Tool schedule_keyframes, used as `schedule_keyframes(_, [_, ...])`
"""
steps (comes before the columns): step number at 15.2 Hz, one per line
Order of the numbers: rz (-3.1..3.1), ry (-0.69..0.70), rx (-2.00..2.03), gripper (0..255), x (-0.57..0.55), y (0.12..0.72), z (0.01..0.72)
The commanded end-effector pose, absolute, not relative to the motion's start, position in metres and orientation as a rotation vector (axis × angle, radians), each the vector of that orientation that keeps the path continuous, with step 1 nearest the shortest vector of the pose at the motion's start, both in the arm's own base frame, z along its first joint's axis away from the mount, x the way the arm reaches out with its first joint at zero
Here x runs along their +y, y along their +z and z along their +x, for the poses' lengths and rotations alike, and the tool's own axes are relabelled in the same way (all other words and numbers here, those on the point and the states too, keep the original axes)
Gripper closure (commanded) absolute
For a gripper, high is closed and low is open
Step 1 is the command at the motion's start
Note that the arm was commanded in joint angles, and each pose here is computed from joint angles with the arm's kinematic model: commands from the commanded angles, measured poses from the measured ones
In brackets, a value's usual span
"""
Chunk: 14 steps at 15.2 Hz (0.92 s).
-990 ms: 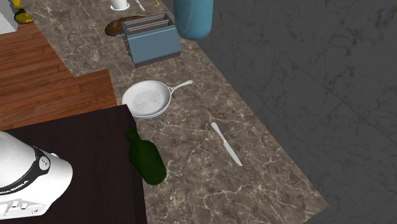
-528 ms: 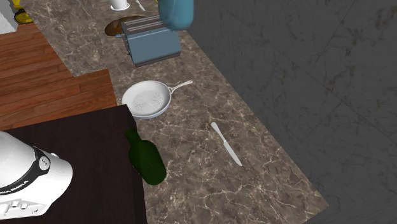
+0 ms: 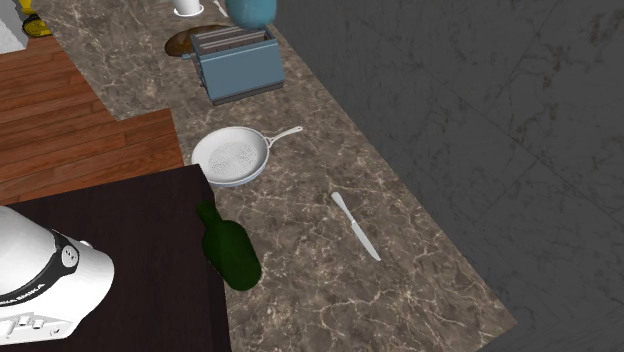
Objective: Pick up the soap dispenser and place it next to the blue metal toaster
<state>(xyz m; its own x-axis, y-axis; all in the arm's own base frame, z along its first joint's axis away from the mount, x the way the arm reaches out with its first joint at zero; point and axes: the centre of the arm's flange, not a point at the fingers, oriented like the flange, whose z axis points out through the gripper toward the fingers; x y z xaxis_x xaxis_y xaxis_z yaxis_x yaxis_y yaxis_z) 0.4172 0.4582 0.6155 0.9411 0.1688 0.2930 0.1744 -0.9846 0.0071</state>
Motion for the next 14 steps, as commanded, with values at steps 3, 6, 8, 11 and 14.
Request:
schedule_keyframes(3, [-3.075,-0.464,-0.269,255,0.506,0.616,0.392])
schedule_keyframes(6, [-3.075,-0.464,-0.269,255,0.542,0.616,0.375])
schedule_keyframes(8, [-3.075,-0.464,-0.269,255,0.553,0.61,0.37])
schedule_keyframes(11, [-3.075,-0.464,-0.269,255,0.553,0.595,0.37])
schedule_keyframes(14, [-3.075,-0.464,-0.269,255,0.553,0.579,0.37])
